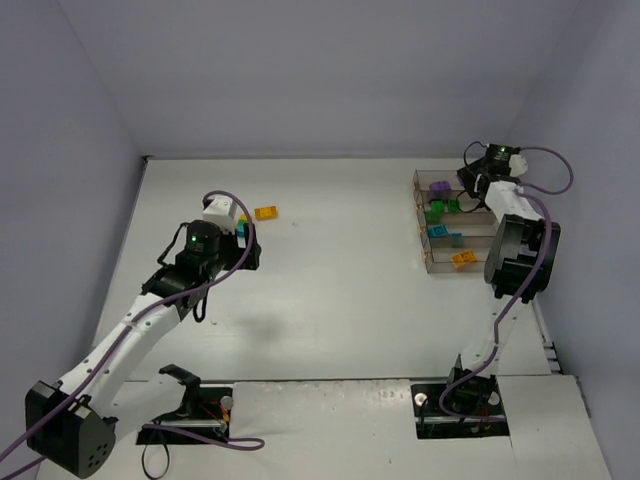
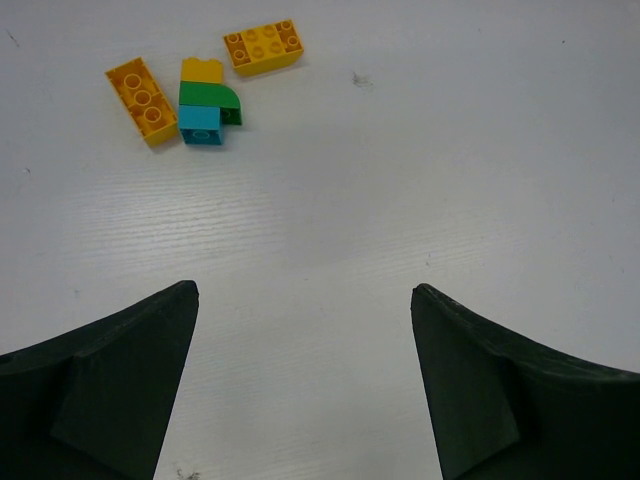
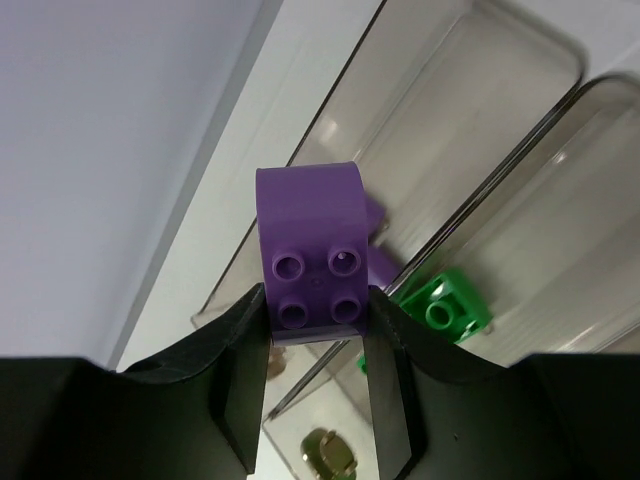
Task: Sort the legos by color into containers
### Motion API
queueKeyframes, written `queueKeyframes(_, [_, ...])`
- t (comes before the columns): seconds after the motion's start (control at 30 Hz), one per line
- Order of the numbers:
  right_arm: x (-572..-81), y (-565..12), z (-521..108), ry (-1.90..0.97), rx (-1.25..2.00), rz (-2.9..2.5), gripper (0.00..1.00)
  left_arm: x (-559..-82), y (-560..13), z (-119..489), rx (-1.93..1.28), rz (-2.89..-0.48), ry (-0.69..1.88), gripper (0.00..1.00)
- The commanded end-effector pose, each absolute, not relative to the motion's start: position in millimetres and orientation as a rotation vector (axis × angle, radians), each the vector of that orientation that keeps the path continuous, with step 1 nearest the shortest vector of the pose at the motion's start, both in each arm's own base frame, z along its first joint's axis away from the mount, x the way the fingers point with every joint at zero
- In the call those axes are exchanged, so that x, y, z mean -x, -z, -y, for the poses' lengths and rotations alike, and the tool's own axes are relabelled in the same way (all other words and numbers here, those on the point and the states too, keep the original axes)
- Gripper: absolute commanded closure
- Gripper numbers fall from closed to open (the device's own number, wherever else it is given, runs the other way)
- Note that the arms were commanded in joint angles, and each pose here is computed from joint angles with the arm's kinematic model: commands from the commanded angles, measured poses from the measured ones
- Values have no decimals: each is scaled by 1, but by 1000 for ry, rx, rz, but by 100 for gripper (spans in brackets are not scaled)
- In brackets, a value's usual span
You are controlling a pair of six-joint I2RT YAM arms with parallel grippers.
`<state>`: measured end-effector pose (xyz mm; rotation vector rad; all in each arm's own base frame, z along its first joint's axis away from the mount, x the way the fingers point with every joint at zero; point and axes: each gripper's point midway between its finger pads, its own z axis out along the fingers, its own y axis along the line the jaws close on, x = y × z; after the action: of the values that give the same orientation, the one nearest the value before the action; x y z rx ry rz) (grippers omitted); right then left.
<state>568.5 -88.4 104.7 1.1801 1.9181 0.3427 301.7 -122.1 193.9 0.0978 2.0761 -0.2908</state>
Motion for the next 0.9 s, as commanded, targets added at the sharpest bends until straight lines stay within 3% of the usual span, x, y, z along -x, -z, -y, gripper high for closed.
queueKeyframes(0.0, [-588,-140,104,-366,-1137,-1822,85,-311,-207,127,-72,-2026,321,19])
queueKeyframes(0.07, [-593,-137,110,-382,-1133,-1827,79,-313,-206,129,-71,-2027,330,19])
queueKeyframes(0.27, [-597,-127,116,-390,-1145,-1834,71,-312,-204,129,-79,-2041,325,19])
queueKeyframes(0.37, [-598,-127,117,-400,-1142,-1835,57,-310,-203,127,-76,-2045,318,19])
queueKeyframes(0.57, [-600,-138,111,-417,-1060,-1850,39,-308,-202,126,-72,-2057,317,19])
queueKeyframes(0.87, [-573,-209,73,-497,-786,-1859,39,-325,-192,113,-68,-2129,191,19])
